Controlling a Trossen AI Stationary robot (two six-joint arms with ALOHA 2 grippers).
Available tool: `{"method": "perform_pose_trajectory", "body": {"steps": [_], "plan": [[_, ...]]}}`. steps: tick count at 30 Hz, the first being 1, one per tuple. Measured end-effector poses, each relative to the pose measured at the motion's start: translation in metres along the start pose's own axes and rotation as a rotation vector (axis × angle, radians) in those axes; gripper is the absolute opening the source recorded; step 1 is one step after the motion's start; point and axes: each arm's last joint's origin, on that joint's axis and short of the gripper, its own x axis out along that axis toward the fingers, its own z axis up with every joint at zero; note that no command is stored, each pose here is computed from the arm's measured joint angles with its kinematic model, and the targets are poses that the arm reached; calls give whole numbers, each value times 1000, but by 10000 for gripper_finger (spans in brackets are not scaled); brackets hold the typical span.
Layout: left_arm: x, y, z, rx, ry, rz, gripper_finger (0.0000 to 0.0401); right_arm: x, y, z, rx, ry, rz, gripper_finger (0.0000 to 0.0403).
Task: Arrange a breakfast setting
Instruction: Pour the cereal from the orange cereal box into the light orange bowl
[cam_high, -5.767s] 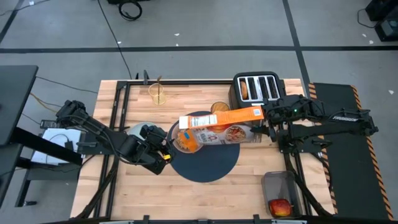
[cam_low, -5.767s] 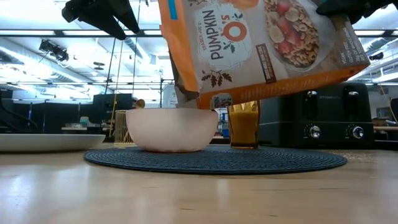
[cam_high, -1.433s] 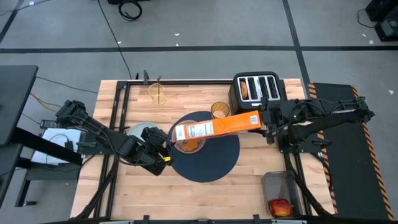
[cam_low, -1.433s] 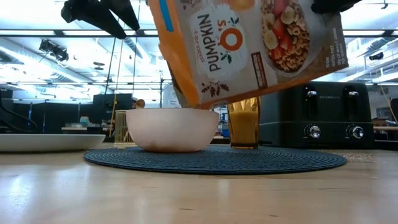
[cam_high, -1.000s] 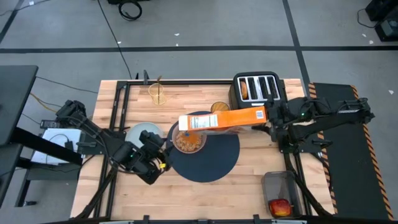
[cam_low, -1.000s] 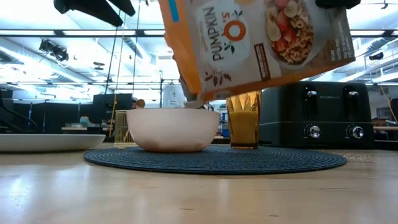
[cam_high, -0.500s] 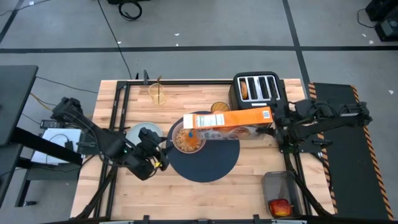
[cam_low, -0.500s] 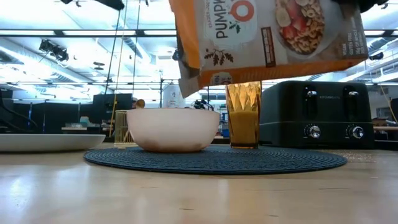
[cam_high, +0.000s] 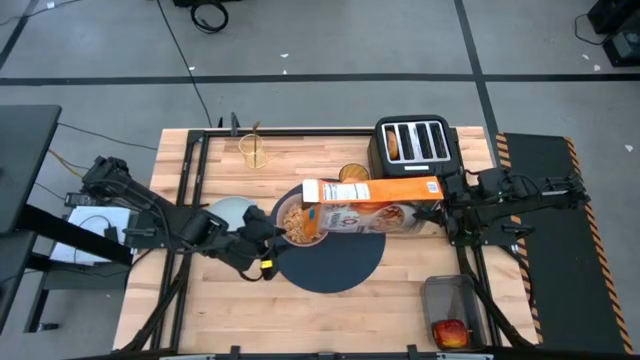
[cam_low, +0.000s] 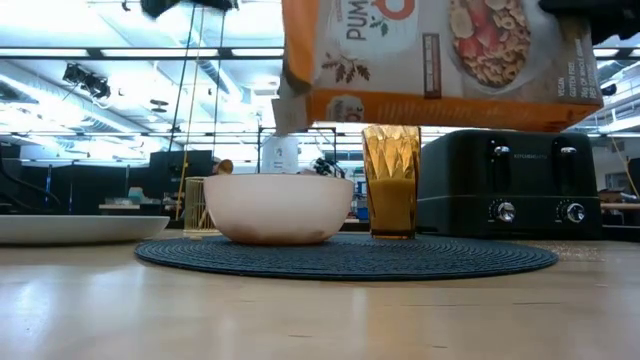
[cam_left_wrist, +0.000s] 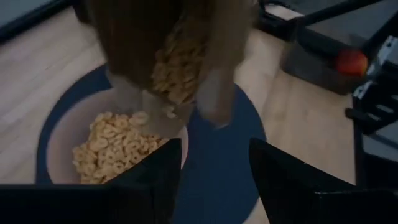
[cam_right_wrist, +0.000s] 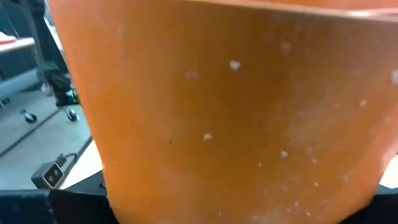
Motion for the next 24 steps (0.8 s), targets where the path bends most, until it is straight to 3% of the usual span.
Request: {"method": "perform_pose_trajectory", "body": {"steps": [4, 12, 24], "plan": [[20, 22, -47, -84, -34, -33, 188, -2, -1, -6, 7, -41, 10, 292], [43, 66, -125, -319, -343, -153, 189, 3, -2, -19, 55, -24, 8, 292], [53, 64, -125, -256, -534, -119, 292, 8, -1, -15, 79, -195, 32, 292]]}}
